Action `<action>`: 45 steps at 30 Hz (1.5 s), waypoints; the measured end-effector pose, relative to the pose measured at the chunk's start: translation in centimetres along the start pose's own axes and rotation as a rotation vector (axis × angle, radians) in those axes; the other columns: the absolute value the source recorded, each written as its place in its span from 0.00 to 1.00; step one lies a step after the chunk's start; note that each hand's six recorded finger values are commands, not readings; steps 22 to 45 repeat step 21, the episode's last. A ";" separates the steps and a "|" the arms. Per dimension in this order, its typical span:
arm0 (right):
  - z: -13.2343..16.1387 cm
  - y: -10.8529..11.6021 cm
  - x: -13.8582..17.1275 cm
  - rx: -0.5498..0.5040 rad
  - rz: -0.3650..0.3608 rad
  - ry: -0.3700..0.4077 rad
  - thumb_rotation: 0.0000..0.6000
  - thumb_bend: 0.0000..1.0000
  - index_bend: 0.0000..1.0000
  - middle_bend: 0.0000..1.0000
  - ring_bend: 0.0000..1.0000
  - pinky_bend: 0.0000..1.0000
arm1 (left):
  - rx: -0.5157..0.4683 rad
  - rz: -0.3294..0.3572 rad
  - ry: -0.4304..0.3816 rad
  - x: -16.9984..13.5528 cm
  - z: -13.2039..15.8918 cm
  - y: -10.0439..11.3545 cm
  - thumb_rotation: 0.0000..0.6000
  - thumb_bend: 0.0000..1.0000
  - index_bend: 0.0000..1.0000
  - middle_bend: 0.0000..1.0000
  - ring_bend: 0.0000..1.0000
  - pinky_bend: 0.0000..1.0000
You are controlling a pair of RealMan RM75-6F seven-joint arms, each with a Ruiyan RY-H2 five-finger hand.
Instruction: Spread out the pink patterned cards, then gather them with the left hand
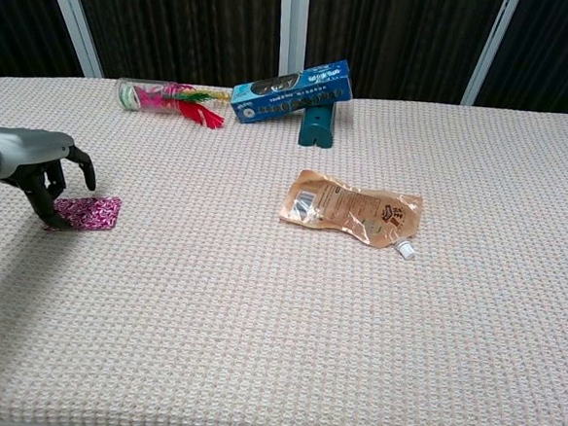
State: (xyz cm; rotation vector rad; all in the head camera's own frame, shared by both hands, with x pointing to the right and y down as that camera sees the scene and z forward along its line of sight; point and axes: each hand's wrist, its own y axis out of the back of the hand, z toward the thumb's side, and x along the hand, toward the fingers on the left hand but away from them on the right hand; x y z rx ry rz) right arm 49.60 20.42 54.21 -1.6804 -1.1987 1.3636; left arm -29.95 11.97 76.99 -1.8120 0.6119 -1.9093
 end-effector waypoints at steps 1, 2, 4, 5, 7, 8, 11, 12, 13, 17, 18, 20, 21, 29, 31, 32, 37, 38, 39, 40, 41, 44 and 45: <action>0.0 0.0 0.0 0.001 0.001 0.000 0.78 0.22 0.13 0.11 0.00 0.00 | -0.009 0.008 -0.002 -0.1 -0.1 0.3 1.00 0.24 0.34 0.87 0.92 0.97; 0.0 0.0 -0.1 0.001 0.002 -0.001 0.78 0.22 0.13 0.11 0.00 0.00 | -0.019 0.020 -0.002 -0.2 -0.3 0.7 1.00 0.24 0.33 0.87 0.91 0.95; 0.0 0.1 -0.2 0.004 0.002 0.001 0.78 0.22 0.13 0.11 0.00 0.00 | -0.042 0.059 0.001 -0.5 -1.0 1.9 1.00 0.24 0.33 0.81 0.86 0.91; 0.0 0.1 -0.2 0.005 0.001 0.002 0.78 0.22 0.13 0.11 0.00 0.00 | -0.051 0.082 0.004 -0.7 -1.5 2.5 1.00 0.24 0.33 0.77 0.82 0.88; 0.0 0.2 -0.3 0.005 0.001 0.004 0.77 0.22 0.13 0.10 0.00 0.00 | -0.069 0.148 0.013 -1.1 -2.9 3.9 1.00 0.24 0.32 0.63 0.66 0.74; 0.0 0.1 -0.4 0.004 0.002 0.005 0.77 0.22 0.13 0.10 0.00 0.00 | -0.074 0.179 0.016 -1.4 -3.5 4.6 1.00 0.24 0.32 0.57 0.59 0.67; 0.1 0.0 -0.5 0.002 0.008 0.009 0.78 0.22 0.13 0.08 0.00 0.00 | -0.085 0.294 0.022 -2.6 -6.1 6.6 1.00 0.24 0.32 0.38 0.37 0.47; 0.2 -0.1 -0.6 -0.002 0.010 0.012 0.78 0.22 0.13 0.08 0.00 0.00 | -0.085 0.345 0.025 -3.3 -7.3 7.2 1.00 0.24 0.32 0.32 0.32 0.43; 0.2 -0.1 -0.6 -0.004 0.012 0.015 0.79 0.22 0.13 0.08 0.00 0.00 | -0.082 0.385 0.029 -3.9 -8.3 7.7 1.00 0.24 0.32 0.29 0.29 0.39; 0.5 -0.3 -0.8 -0.008 0.016 0.027 0.77 0.22 0.13 0.08 0.00 0.00 | -0.068 0.546 0.056 -7.5 -12.8 8.6 1.00 0.23 0.31 0.25 0.24 0.34; 0.6 -0.4 -0.8 -0.009 0.019 0.031 0.77 0.22 0.13 0.08 0.00 0.00 | -0.066 0.583 0.068 -8.9 -14.2 8.5 1.00 0.23 0.31 0.25 0.24 0.33; 0.8 -0.5 -0.8 -0.008 0.021 0.036 0.77 0.22 0.13 0.08 0.00 0.00 | -0.063 0.622 0.086 -11.0 -16.1 7.9 1.00 0.23 0.31 0.25 0.24 0.32; 0.9 -0.6 -0.8 -0.007 0.023 0.037 0.77 0.22 0.13 0.08 0.00 0.00 | -0.059 0.635 0.097 -12.4 -17.2 7.3 1.00 0.23 0.31 0.25 0.24 0.32; 0.9 -0.6 -0.8 -0.007 0.023 0.037 0.77 0.22 0.13 0.08 0.00 0.00 | -0.059 0.635 0.097 -12.4 -17.2 7.3 1.00 0.23 0.31 0.25 0.24 0.32; 0.9 -0.6 -0.8 -0.007 0.023 0.037 0.77 0.22 0.13 0.08 0.00 0.00 | -0.059 0.635 0.097 -12.4 -17.2 7.3 1.00 0.23 0.31 0.25 0.24 0.32; 0.9 -0.6 -0.8 -0.007 0.023 0.037 0.77 0.22 0.13 0.08 0.00 0.00 | -0.059 0.635 0.097 -12.4 -17.2 7.3 1.00 0.23 0.31 0.25 0.24 0.32; 0.9 -0.6 -0.8 -0.007 0.023 0.037 0.77 0.22 0.13 0.08 0.00 0.00 | -0.059 0.635 0.097 -12.4 -17.2 7.3 1.00 0.23 0.31 0.25 0.24 0.32; 0.9 -0.6 -0.8 -0.007 0.023 0.037 0.77 0.22 0.13 0.08 0.00 0.00 | -0.059 0.635 0.097 -12.4 -17.2 7.3 1.00 0.23 0.31 0.25 0.24 0.32; 0.9 -0.6 -0.8 -0.007 0.023 0.037 0.77 0.22 0.13 0.08 0.00 0.00 | -0.059 0.635 0.097 -12.4 -17.2 7.3 1.00 0.23 0.31 0.25 0.24 0.32; 0.9 -0.6 -0.8 -0.007 0.023 0.037 0.77 0.22 0.13 0.08 0.00 0.00 | -0.059 0.635 0.097 -12.4 -17.2 7.3 1.00 0.23 0.31 0.25 0.24 0.32; 0.9 -0.6 -0.8 -0.007 0.023 0.037 0.77 0.22 0.13 0.08 0.00 0.00 | -0.059 0.635 0.097 -12.4 -17.2 7.3 1.00 0.23 0.31 0.25 0.24 0.32; 0.9 -0.6 -0.8 -0.007 0.023 0.037 0.77 0.22 0.13 0.08 0.00 0.00 | -0.059 0.635 0.097 -12.4 -17.2 7.3 1.00 0.23 0.31 0.25 0.24 0.32; 0.9 -0.6 -0.8 -0.007 0.023 0.037 0.77 0.22 0.13 0.08 0.00 0.00 | -0.059 0.635 0.097 -12.4 -17.2 7.3 1.00 0.23 0.31 0.25 0.24 0.32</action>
